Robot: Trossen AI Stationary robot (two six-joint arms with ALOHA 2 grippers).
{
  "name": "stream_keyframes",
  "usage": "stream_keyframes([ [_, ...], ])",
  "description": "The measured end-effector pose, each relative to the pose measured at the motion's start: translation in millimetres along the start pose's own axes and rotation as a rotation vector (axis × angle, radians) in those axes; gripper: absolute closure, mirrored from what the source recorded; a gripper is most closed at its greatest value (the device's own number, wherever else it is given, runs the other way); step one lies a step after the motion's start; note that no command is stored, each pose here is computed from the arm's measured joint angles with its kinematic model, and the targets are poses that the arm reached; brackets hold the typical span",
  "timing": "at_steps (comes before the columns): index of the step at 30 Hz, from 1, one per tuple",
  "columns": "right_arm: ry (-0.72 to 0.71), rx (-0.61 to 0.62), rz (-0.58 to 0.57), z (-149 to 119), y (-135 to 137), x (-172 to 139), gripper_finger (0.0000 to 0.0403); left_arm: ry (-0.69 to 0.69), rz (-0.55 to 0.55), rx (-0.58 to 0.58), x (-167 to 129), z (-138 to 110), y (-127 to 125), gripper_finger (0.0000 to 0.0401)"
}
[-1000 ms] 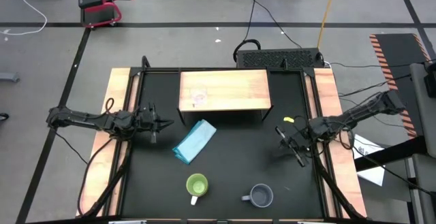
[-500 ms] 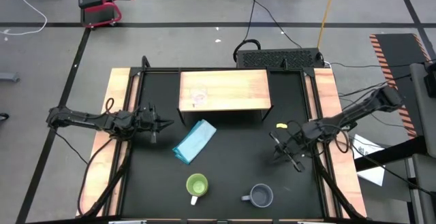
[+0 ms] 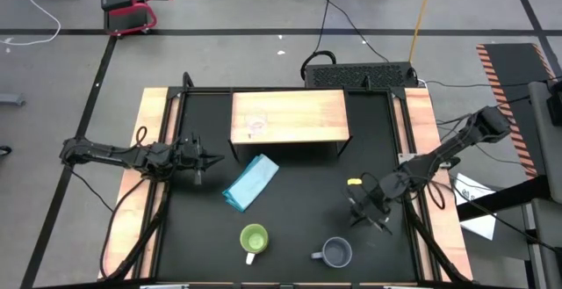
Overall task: Stack small to large cups/mugs on shelf
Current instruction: Put the gray mug on the shelf
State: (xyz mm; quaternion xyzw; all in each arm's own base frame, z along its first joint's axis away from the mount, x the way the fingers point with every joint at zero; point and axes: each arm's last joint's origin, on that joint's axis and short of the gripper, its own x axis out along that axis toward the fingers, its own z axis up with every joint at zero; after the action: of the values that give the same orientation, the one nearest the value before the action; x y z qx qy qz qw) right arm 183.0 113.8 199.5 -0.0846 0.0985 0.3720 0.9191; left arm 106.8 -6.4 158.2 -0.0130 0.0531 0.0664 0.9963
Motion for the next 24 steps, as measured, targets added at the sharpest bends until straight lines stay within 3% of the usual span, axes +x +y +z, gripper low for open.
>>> stream_keyframes([
  [6, 0.114, 0.137, -0.111, 7, -5, 7, 0.0403, 0.000, 0.000, 0.004, 0, 0, 0, 0.0390],
  [10, 0.135, 0.202, -0.104, 20, -6, 11, 0.0403, 0.000, 0.000, 0.009, 0, 0, 0, 0.0398],
  [19, 0.197, 0.245, -0.057, 40, 3, 18, 0.0403, -0.001, 0.000, 0.008, 0, 0, 0, 0.0379],
  [24, 0.247, 0.306, -0.047, 47, 5, 28, 0.0403, -0.001, 0.000, 0.007, 0, 0, 0, 0.0392],
])
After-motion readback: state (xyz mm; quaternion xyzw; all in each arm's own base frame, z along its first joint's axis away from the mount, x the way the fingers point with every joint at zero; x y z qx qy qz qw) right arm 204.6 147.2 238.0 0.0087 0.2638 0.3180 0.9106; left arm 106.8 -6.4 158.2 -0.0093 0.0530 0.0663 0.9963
